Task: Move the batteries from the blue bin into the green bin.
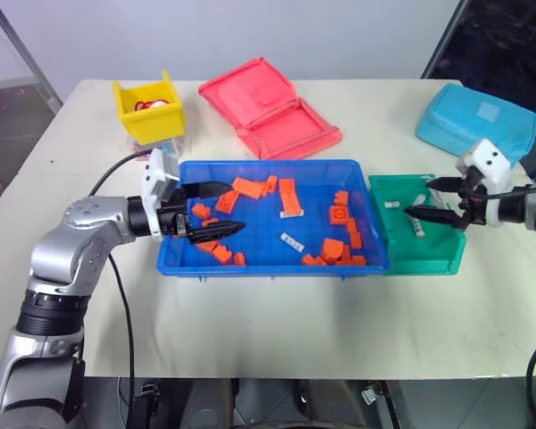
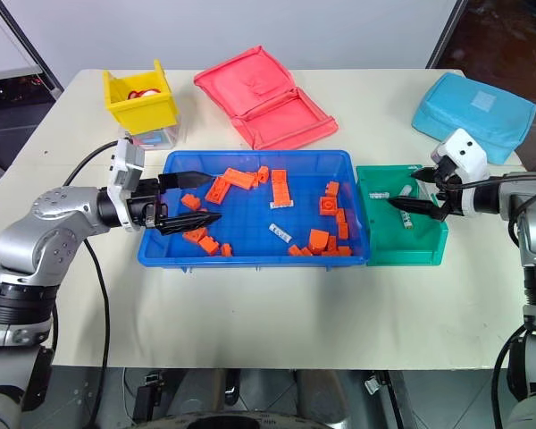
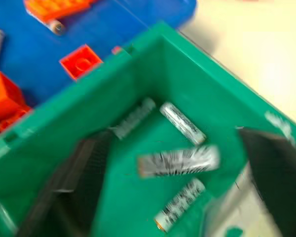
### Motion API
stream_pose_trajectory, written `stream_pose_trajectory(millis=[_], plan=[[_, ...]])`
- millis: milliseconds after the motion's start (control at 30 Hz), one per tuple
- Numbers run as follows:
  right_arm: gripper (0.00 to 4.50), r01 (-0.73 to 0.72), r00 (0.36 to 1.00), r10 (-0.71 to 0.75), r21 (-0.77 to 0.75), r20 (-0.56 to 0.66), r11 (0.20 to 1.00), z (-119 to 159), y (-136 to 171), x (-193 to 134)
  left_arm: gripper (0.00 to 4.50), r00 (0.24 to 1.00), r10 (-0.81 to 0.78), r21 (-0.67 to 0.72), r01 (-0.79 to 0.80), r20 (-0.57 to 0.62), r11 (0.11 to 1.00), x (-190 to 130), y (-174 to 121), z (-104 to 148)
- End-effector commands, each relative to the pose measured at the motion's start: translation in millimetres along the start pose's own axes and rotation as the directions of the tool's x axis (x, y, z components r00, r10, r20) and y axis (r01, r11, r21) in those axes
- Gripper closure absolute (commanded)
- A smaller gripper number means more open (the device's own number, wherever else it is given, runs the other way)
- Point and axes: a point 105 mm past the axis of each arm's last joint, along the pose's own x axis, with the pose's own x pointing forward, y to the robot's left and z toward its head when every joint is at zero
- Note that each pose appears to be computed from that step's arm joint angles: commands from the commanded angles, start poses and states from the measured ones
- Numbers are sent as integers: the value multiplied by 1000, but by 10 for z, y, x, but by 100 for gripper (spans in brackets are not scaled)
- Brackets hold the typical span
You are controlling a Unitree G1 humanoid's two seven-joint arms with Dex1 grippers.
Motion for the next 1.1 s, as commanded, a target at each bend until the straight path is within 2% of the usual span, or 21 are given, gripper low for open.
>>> stream_pose_trajectory(millis=[33, 100, 267, 400, 567, 767, 867, 1100], plan=[[7, 63, 998, -62, -69, 25, 996, 175, -132, -136, 0, 1000, 6, 54, -8, 28, 999, -46, -22, 166], [7, 75, 997, -73, -102, 29, 992, 243, -158, -135, 0, 1000, 12, 53, -14, 25, 999, -65, -26, 163], [7, 47, 993, -29, -148, 119, 988, 619, -61, -29, 0, 999, 35, 59, -36, 16, 998, -108, 6, 169], [7, -67, 966, 111, -189, 234, 980, 1054, 305, 240, 0, 998, 59, 78, -59, -6, 995, -158, 59, 182], [7, -193, 929, 252, -228, 270, 954, 1220, 685, 513, 0, 997, 72, 87, -70, -22, 994, -220, 72, 202], [7, -272, 904, 336, -249, 266, 929, 1241, 934, 741, 0, 995, 100, 104, -96, -28, 990, -295, 46, 250], [7, -361, 878, 413, -232, 244, 904, 1181, 1114, 788, 0, 993, 109, 103, -104, -38, 989, -333, -4, 246], [7, -485, 849, 502, -134, 163, 864, 937, 1410, 913, 0, 981, 112, 139, -91, -156, 986, -406, -82, 101]])
